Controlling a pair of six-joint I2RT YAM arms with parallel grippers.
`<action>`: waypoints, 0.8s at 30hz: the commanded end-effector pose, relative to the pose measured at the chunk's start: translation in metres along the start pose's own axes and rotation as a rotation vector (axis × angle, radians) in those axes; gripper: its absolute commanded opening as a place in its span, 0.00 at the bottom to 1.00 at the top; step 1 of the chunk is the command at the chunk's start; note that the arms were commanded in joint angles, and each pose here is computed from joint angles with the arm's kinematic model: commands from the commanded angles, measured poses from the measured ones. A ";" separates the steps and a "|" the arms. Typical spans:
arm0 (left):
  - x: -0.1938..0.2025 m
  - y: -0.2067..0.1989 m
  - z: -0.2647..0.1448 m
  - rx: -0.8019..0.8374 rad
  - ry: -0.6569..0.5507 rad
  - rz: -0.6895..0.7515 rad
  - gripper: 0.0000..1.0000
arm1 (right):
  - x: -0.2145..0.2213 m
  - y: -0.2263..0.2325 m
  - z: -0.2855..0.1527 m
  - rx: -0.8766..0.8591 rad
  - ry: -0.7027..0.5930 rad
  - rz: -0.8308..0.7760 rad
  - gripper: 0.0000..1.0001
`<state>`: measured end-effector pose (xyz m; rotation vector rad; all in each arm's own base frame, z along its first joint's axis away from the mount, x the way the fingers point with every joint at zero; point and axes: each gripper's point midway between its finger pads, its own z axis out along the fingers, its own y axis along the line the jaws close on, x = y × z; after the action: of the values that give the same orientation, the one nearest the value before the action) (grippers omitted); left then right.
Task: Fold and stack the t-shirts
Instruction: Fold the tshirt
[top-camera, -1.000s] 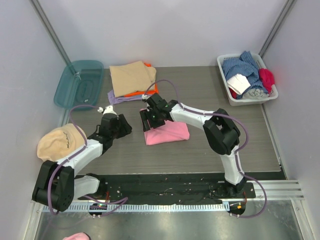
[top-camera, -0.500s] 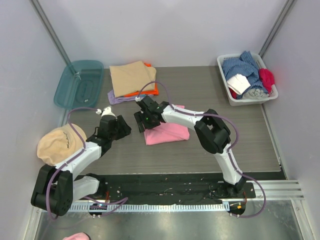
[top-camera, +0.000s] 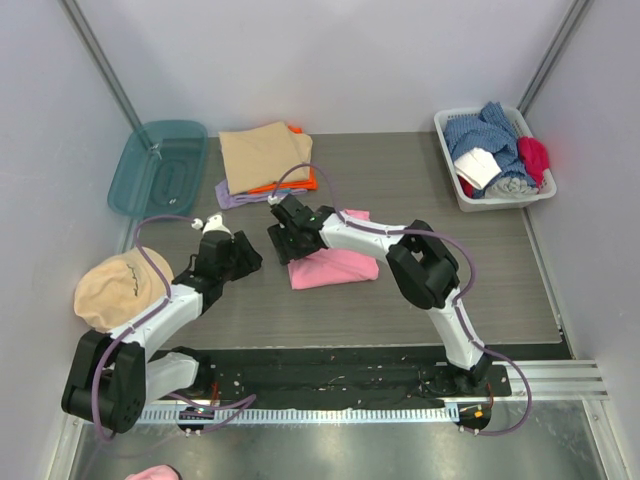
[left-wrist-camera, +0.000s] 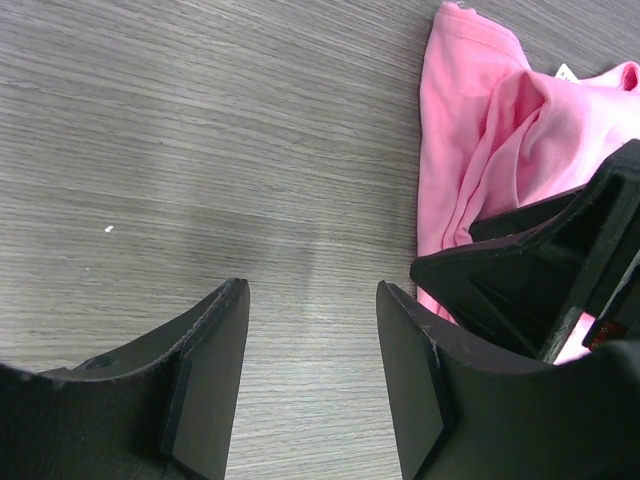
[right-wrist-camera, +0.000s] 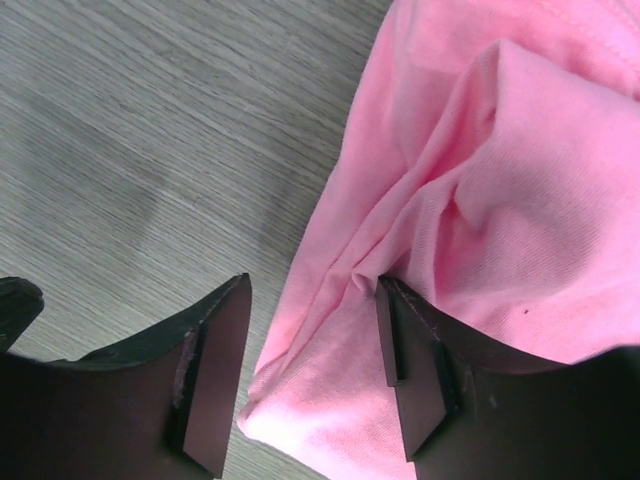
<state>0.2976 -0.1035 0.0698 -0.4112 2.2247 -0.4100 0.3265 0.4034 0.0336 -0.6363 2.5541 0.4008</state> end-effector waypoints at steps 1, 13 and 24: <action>-0.010 -0.004 -0.003 0.016 -0.034 -0.013 0.58 | 0.020 -0.012 0.010 0.058 0.038 -0.006 0.63; -0.012 -0.009 -0.005 0.036 -0.035 -0.023 0.58 | -0.055 0.004 -0.056 0.034 -0.163 -0.028 0.66; -0.008 -0.006 -0.008 0.030 -0.026 -0.027 0.58 | -0.096 0.002 -0.020 0.083 -0.213 -0.062 0.65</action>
<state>0.2968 -0.1040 0.0762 -0.4129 2.2097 -0.4276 0.3718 0.4304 0.0966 -0.6169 2.3644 0.3693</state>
